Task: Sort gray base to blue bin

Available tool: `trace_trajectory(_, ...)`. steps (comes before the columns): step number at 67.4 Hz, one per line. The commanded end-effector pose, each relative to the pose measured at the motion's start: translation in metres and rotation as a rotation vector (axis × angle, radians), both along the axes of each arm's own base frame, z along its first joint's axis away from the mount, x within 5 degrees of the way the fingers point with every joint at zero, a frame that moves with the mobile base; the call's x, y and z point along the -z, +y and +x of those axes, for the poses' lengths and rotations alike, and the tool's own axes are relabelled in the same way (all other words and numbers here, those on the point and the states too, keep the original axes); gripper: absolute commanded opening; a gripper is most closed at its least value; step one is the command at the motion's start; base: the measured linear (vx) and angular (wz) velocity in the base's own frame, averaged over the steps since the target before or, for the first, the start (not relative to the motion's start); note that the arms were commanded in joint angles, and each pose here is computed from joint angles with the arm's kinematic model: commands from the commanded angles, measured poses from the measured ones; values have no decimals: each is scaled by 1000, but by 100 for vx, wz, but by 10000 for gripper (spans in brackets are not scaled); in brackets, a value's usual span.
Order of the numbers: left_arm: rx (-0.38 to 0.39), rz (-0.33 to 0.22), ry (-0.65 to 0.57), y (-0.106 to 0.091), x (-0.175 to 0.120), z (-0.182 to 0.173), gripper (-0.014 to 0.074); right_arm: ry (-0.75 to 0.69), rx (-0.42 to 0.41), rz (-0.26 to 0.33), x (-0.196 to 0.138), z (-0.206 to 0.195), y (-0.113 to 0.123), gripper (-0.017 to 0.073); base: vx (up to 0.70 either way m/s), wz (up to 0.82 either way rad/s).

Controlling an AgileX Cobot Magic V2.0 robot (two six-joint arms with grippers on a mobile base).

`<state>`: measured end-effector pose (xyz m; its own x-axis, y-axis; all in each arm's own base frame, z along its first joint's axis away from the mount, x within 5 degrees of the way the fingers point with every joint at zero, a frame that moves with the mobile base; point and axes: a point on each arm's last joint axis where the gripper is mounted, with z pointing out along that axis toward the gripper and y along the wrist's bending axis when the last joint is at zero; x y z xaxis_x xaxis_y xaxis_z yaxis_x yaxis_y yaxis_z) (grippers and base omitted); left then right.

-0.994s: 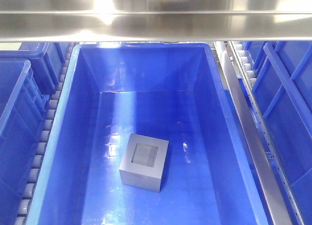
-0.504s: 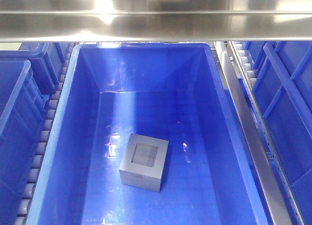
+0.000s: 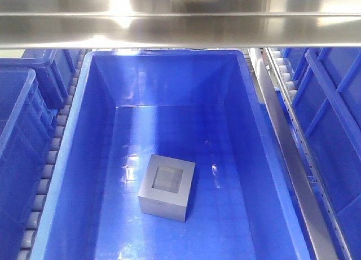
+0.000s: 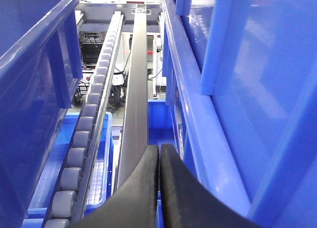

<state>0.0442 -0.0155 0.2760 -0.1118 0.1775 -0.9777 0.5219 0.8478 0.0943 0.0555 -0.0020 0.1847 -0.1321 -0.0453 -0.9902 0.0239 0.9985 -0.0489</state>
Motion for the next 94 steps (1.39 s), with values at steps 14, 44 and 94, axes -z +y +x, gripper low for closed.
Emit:
trace_trajectory(14, -176, -118, -126, -3, 11, 11, -7, -83, 3, -18, -6, 0, 0, -5, 0, 0)
trace_trajectory(44, -375, -290, -181, 5, 65, 18, -7, -80, 3, -18, -6, 0, 0, -5, 0, 0)
trace_trajectory(94, -525, -212, -233, 15, 68, 10, -7, -80, 3, -18, -6, 0, 0, -5, 0, 0)
